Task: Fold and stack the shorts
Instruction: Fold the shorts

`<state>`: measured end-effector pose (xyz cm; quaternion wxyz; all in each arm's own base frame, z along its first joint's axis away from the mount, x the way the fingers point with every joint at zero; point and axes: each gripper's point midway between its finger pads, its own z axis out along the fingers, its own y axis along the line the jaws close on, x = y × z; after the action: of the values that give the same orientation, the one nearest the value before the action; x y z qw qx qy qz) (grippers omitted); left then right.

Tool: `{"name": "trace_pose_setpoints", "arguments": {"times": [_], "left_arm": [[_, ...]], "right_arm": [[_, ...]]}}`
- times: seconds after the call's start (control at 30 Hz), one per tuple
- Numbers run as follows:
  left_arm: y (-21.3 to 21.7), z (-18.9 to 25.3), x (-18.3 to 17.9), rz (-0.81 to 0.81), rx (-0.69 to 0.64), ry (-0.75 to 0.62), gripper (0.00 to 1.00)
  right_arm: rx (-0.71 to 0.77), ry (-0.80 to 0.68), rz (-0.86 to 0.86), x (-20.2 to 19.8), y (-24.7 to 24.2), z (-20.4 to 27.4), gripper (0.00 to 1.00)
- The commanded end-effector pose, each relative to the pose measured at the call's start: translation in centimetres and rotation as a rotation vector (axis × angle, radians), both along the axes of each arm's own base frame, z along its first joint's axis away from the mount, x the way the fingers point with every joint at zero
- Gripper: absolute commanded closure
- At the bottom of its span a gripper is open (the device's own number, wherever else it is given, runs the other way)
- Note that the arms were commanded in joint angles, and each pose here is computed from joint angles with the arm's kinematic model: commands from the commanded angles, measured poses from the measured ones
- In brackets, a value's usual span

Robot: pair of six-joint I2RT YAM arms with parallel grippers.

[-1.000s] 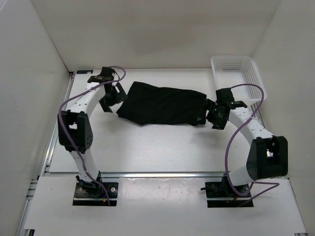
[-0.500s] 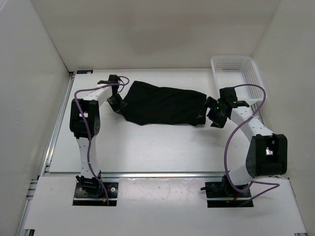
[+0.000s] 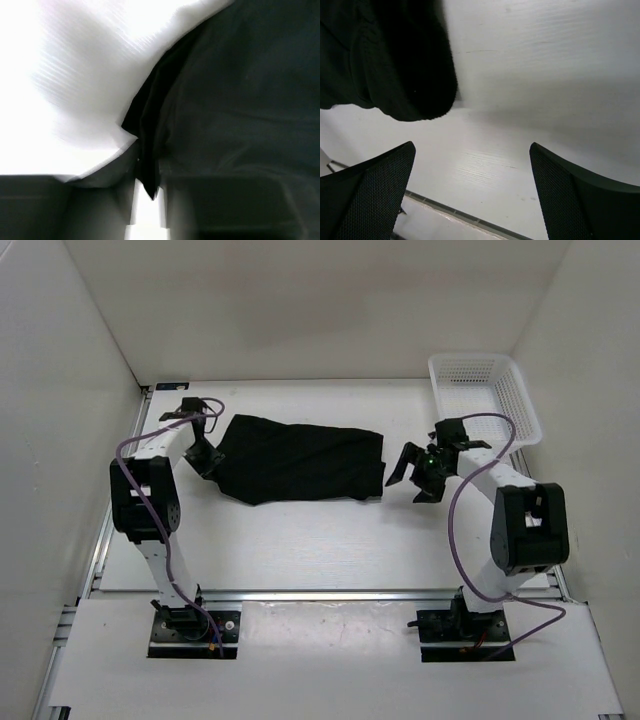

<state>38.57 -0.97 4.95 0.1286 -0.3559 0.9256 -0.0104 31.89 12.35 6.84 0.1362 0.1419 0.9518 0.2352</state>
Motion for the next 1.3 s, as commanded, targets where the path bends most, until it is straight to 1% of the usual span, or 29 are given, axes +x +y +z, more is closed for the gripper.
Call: {"name": "trace_pose_setpoints", "arguments": {"times": [0.0,0.03,0.07,0.1,0.13,0.23,0.27,0.3,0.33,0.37,0.4,0.43,0.47,0.5,0.53,0.57,0.63,0.67,0.73,0.77,0.8,0.83,0.9,0.93,0.97,1.07,1.1,1.17,1.27], "left_arm": [[-0.3,1.2,-0.2,-0.03,0.015,-0.029,0.59],[-0.6,1.2,-0.3,-0.044,0.005,-0.028,0.26],[-0.6,1.2,-0.3,-0.044,0.005,-0.028,0.13],[-0.6,1.2,-0.3,-0.044,0.005,-0.028,0.04],[-0.6,2.2,-0.3,-0.044,0.005,-0.049,0.0],[-0.4,3.7,-0.4,-0.05,0.017,-0.082,0.0],[-0.2,3.7,-0.7,-0.048,0.026,-0.072,0.02],[-0.2,4.7,-0.2,-0.047,0.027,-0.096,0.02],[-0.2,4.7,-0.2,-0.047,0.027,-0.096,0.03],[0.0,5.1,-0.2,-0.053,0.039,-0.095,0.03],[0.0,5.0,-0.5,-0.053,0.039,-0.081,0.04],[0.0,5.8,-0.2,-0.053,0.04,-0.104,0.04],[0.0,6.1,0.0,-0.053,0.04,-0.113,0.04],[0.0,6.4,-0.2,-0.053,0.04,-0.115,0.04],[0.1,6.7,0.0,-0.061,0.043,-0.123,0.05],[0.1,7.0,0.3,-0.061,0.043,-0.133,0.05],[0.1,7.2,0.2,-0.061,0.043,-0.129,0.05],[0.2,7.1,0.0,-0.058,0.052,-0.12,0.05],[0.4,7.1,0.0,-0.055,0.061,-0.12,0.05],[0.4,7.1,0.0,-0.055,0.061,-0.12,0.05],[0.4,7.1,-0.3,-0.056,0.06,-0.109,0.05],[0.4,7.1,-0.3,-0.056,0.06,-0.109,0.05],[0.5,7.1,-0.3,-0.053,0.069,-0.109,0.05],[0.5,7.1,-0.3,-0.053,0.069,-0.109,0.05],[0.5,7.1,-0.3,-0.053,0.069,-0.109,0.05],[0.5,7.1,-0.3,-0.053,0.069,-0.109,0.06],[0.5,7.1,-0.3,-0.053,0.069,-0.109,0.06],[0.5,7.0,-0.5,-0.053,0.069,-0.1,0.06],[0.7,7.0,-0.5,-0.05,0.078,-0.099,0.06]], "right_arm": [[0.1,-0.072,0.081,2.3,3.1,1.9,0.0],[0.105,-0.053,0.075,2.5,3.5,1.3,0.0],[0.133,-0.031,0.046,2.7,3.9,1.2,0.0],[0.145,-0.041,0.026,3.3,4.1,1.2,0.0],[0.154,-0.031,0.006,3.6,4.2,0.9,0.0],[0.189,0.003,-0.073,4.1,4.6,0.2,0.0],[0.195,0.022,-0.111,4.0,4.6,-0.1,0.0],[0.199,0.039,-0.126,4.0,4.6,-0.4,0.03],[0.189,0.024,-0.132,4.4,4.5,-0.4,0.07],[0.169,-0.023,-0.116,4.8,4.5,0.5,0.11],[0.127,-0.028,-0.089,4.5,4.8,0.5,0.14],[0.038,-0.064,-0.094,5.3,4.0,0.5,0.17],[-0.005,-0.088,-0.082,5.7,3.7,1.1,0.25],[-0.041,-0.118,-0.051,7.1,3.9,1.6,0.27],[-0.061,-0.124,-0.042,7.7,3.7,1.5,0.29],[-0.081,-0.126,-0.039,8.8,3.7,1.2,0.3],[-0.104,-0.13,-0.016,9.9,3.6,0.9,0.3],[-0.119,-0.104,-0.018,10.3,3.6,-0.2,0.3],[-0.115,-0.131,0.004,11.8,4.0,0.1,0.3],[-0.124,-0.093,0.007,11.9,4.0,-1.4,0.3],[-0.113,-0.115,0.021,12.9,4.5,-0.9,0.3],[-0.119,-0.089,0.023,12.9,4.5,-2.0,0.32],[-0.113,-0.091,0.044,13.0,5.1,-2.5,0.39],[-0.11,-0.121,0.059,13.5,5.6,-2.1,0.44],[-0.11,-0.121,0.059,13.5,5.6,-2.0,0.51],[-0.104,-0.134,0.082,13.7,6.2,-2.3,0.63],[-0.104,-0.134,0.082,13.7,6.2,-2.3,0.72],[-0.125,-0.142,0.089,13.7,6.3,-2.5,0.73],[-0.194,-0.148,0.092,13.4,6.2,-2.9,0.58]]}}
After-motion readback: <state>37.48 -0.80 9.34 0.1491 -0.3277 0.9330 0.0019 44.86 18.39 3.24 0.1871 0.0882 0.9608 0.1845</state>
